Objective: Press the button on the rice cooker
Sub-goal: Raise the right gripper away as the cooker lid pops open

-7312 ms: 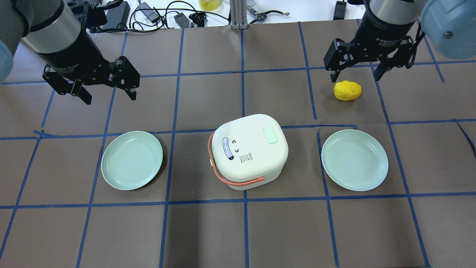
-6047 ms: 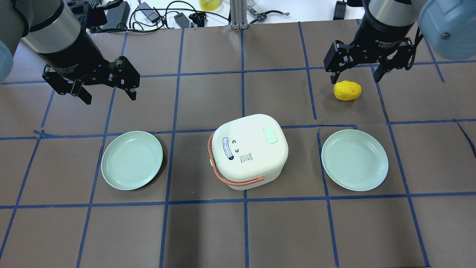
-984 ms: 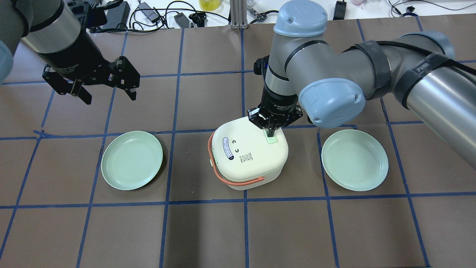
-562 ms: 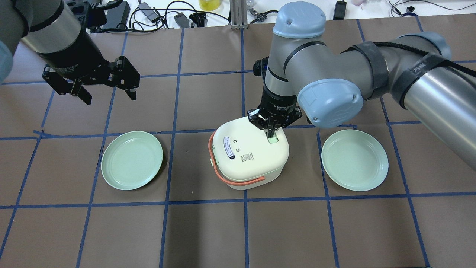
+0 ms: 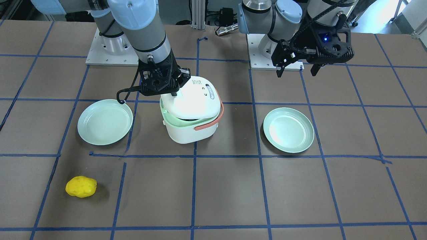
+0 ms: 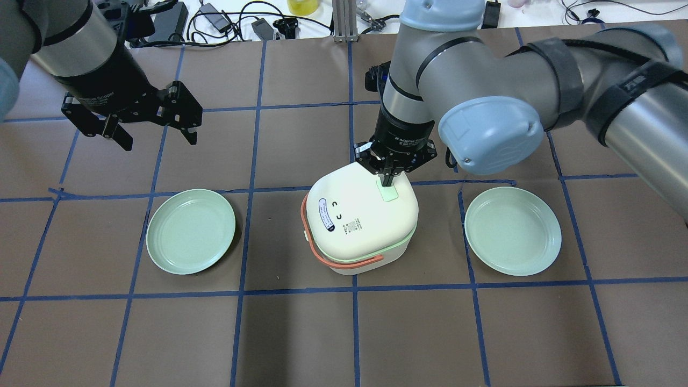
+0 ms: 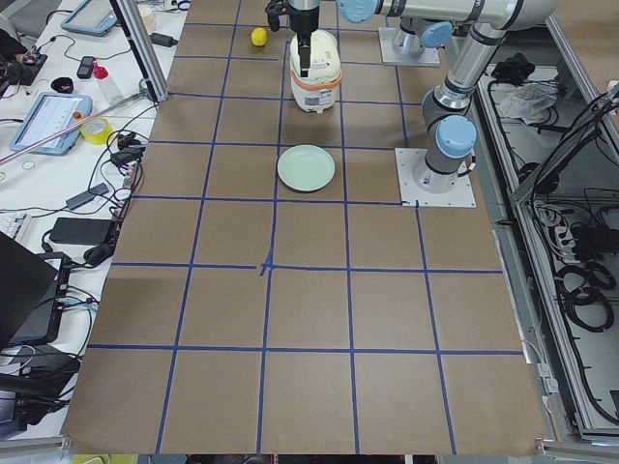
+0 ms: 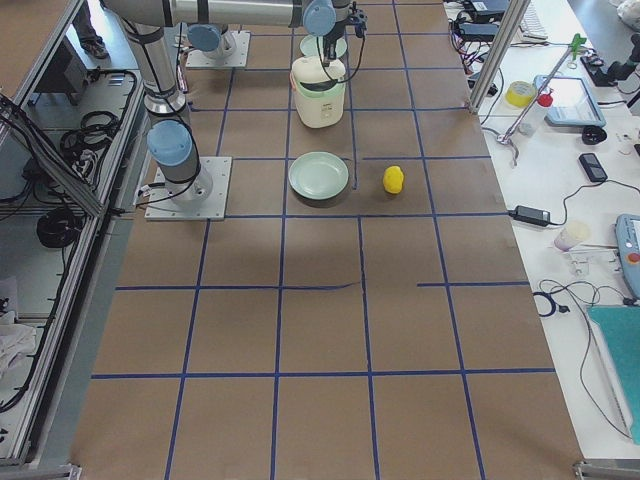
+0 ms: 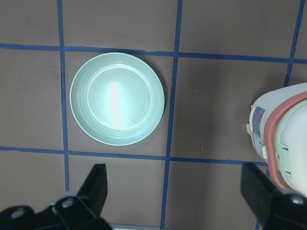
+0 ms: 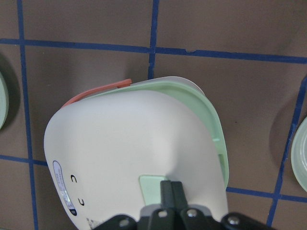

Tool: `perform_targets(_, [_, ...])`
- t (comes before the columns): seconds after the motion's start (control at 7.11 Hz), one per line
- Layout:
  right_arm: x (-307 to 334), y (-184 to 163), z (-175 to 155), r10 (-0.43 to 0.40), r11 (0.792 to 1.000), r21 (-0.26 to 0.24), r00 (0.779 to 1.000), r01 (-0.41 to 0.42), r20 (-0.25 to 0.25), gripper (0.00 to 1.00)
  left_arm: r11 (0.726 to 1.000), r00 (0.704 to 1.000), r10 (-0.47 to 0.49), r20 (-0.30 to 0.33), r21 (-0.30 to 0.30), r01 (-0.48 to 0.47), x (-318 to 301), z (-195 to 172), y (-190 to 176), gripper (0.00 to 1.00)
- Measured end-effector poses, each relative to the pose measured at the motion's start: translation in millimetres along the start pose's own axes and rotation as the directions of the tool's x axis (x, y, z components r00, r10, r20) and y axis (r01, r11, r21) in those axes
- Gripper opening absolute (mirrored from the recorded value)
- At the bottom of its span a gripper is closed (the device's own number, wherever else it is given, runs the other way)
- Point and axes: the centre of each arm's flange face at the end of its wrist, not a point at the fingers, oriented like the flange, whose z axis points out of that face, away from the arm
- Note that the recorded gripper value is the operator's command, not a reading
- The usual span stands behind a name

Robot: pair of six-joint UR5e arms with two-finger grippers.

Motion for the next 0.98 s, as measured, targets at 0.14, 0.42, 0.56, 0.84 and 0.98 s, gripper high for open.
perform_targets(0.14, [1.3, -6.2, -26.9, 0.028, 0.999, 0.032, 1.000, -0.028, 0.004, 1.00, 1.000, 1.000, 0.000, 0.000, 0.000, 0.000, 0.0, -0.1, 0.1, 1.00])
perform_targets(0.42, [30.2, -25.3, -65.4, 0.100, 0.991, 0.090, 0.995, -0.100, 0.011, 1.00, 1.000, 1.000, 0.000, 0.000, 0.000, 0.000, 0.0, -0.1, 0.1, 1.00])
perform_targets(0.56, [56.9, -33.9, -74.3, 0.148, 0.984, 0.096, 0.989, -0.149, 0.014, 1.00, 1.000, 1.000, 0.000, 0.000, 0.000, 0.000, 0.0, -0.1, 0.1, 1.00])
perform_targets(0.84, [97.0, -41.3, -81.4, 0.178, 0.979, 0.109, 0.983, -0.172, -0.042, 1.00, 1.000, 1.000, 0.000, 0.000, 0.000, 0.000, 0.0, -0.1, 0.1, 1.00])
perform_targets(0.98, [109.7, -41.8, -83.2, 0.126, 0.987, 0.114, 0.985, -0.112, -0.120, 1.00, 1.000, 1.000, 0.000, 0.000, 0.000, 0.000, 0.0, -0.1, 0.1, 1.00])
